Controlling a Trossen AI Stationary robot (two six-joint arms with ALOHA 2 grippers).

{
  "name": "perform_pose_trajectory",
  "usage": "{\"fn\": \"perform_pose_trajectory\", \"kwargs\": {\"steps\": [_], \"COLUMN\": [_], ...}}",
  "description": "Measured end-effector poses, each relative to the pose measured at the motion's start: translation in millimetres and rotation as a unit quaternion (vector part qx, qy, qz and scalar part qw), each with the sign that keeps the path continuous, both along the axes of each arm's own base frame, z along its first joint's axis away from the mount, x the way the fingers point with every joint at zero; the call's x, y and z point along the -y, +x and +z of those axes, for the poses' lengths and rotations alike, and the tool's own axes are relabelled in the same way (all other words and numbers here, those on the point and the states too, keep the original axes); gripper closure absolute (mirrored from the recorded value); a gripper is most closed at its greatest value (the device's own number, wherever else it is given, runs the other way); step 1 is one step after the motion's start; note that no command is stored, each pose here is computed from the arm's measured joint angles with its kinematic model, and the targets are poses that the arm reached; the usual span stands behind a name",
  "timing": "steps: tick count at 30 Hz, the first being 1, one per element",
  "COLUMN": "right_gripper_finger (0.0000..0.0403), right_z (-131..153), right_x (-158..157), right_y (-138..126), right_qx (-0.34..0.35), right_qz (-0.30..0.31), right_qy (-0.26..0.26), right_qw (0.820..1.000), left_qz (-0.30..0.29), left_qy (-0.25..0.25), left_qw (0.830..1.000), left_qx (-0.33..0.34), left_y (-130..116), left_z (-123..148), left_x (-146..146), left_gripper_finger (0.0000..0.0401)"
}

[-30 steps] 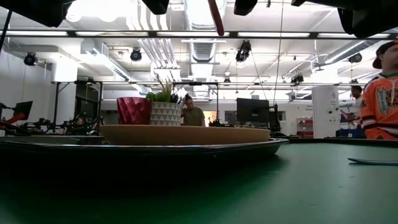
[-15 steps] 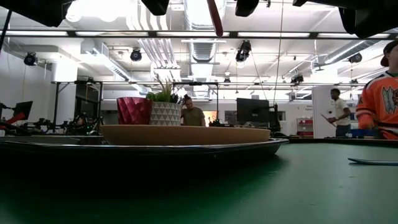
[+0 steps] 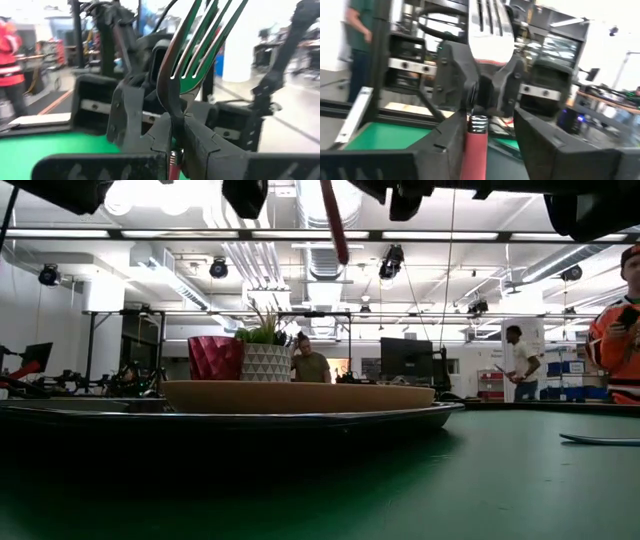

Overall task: Pick and place plate/cup/fork/spoon on tray
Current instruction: Put the pink fork on the black tray to the bottom of the red cup

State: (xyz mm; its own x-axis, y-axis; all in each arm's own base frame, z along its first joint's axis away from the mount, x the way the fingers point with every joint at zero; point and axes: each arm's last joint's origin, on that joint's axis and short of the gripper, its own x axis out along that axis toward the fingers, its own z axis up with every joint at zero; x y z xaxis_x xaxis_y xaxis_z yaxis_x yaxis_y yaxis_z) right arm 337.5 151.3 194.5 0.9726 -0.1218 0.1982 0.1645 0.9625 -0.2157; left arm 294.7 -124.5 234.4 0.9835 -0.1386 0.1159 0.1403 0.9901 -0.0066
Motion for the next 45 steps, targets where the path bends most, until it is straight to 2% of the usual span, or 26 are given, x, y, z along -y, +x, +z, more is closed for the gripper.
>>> {"fn": "perform_pose_trajectory", "kwargs": {"steps": [10, 15, 25, 34, 41, 45], "right_gripper_finger": [0.0208, 0.0207, 0.0207, 0.0206, 0.0207, 0.0207], "right_z": [4, 14, 14, 13, 28, 44], "right_x": [4, 5, 5, 4, 9, 17], "right_y": [-1, -4, -5, -8, -23, -36], "right_qx": [-0.007, -0.009, -0.027, -0.047, -0.11, -0.138], "right_qz": [-0.042, -0.046, -0.049, -0.087, -0.12, -0.124], "right_qy": [0.019, 0.04, 0.044, 0.049, 0.067, 0.089], "right_qw": [0.999, 0.998, 0.997, 0.994, 0.984, 0.978], "left_qz": [0.057, 0.071, 0.097, 0.107, 0.178, 0.224], "left_qy": [-0.004, -0.004, 0.001, -0.003, -0.065, -0.112], "left_qw": [0.996, 0.992, 0.988, 0.983, 0.95, 0.913], "left_qx": [-0.072, -0.105, -0.116, -0.15, -0.247, -0.321], "left_y": [-15, -21, -26, -36, -67, -89], "left_z": [10, 8, 13, 16, 18, 16], "left_x": [-10, -13, -17, -22, -40, -54], "left_gripper_finger": [0.0387, 0.0387, 0.0387, 0.0387, 0.0387, 0.0387]}}
